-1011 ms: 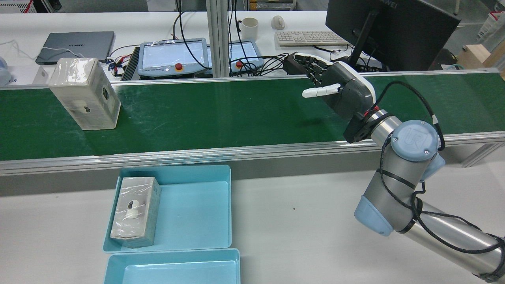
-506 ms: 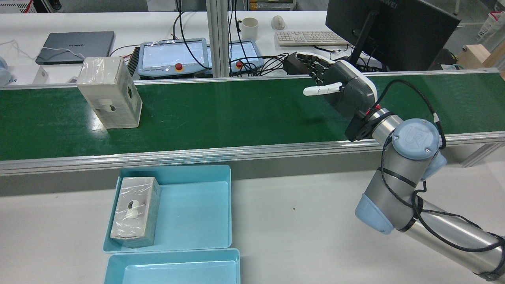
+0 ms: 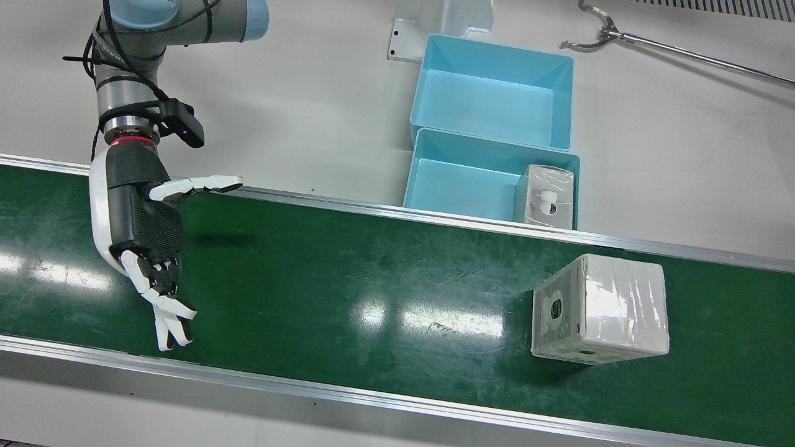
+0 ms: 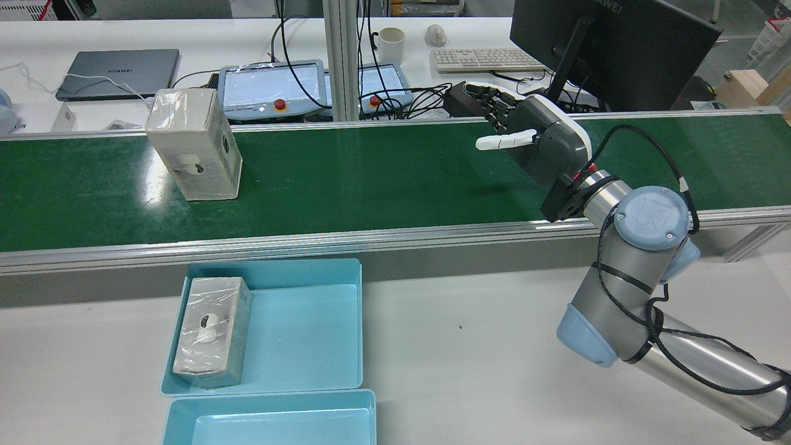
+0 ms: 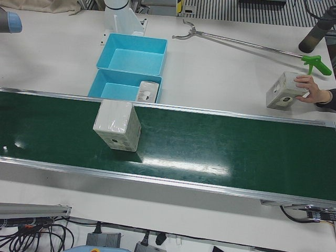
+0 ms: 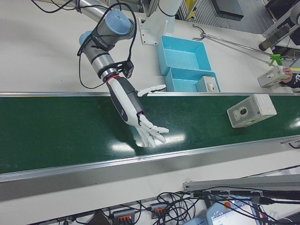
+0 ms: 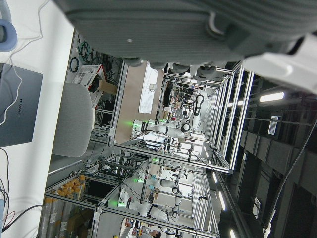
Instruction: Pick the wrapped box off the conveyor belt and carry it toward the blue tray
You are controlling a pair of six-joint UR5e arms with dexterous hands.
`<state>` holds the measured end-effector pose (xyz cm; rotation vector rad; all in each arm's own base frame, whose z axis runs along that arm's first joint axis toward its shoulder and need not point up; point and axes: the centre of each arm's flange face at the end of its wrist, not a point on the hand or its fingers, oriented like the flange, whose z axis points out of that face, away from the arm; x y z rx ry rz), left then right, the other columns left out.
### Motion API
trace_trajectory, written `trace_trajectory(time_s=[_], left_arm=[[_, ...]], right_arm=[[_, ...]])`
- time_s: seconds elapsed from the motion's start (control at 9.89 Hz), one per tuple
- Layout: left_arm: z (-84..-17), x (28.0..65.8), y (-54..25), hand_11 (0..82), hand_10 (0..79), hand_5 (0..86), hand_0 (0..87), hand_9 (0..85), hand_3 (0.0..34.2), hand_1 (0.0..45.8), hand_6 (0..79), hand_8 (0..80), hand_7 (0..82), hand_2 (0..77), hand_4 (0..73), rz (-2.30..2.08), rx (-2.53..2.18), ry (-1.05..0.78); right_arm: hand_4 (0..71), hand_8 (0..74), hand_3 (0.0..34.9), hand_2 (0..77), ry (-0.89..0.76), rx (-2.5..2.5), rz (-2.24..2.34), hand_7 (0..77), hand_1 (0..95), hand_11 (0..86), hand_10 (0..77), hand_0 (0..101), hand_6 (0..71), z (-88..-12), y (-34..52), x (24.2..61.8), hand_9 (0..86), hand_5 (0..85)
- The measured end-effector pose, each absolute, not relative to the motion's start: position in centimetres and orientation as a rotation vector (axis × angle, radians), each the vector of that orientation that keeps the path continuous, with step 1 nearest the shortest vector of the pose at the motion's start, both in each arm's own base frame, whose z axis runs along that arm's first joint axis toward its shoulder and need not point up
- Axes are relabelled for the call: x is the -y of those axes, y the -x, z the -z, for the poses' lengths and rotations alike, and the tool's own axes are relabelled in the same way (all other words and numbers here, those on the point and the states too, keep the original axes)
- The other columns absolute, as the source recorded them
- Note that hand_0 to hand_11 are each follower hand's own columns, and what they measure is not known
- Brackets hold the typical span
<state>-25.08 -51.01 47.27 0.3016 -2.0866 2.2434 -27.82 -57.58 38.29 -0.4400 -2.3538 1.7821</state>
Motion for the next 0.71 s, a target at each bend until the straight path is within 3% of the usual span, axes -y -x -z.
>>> trace_trajectory(time_s=[0.71], left_arm=[[-47.28,51.01,25.08,0.5,0.5,1.1,0.0,0.0,0.0,0.0,0.5,0.5,0.5,1.1,0.0,-2.243,2.087,-0.302]], right_arm=[[12.5,2.2,0.0,9.8,0.448,2.351,-1.791,3.8,15.3,0.5,0.0,48,4.4,-38.63,27.69,57.51,3.8,19.6]])
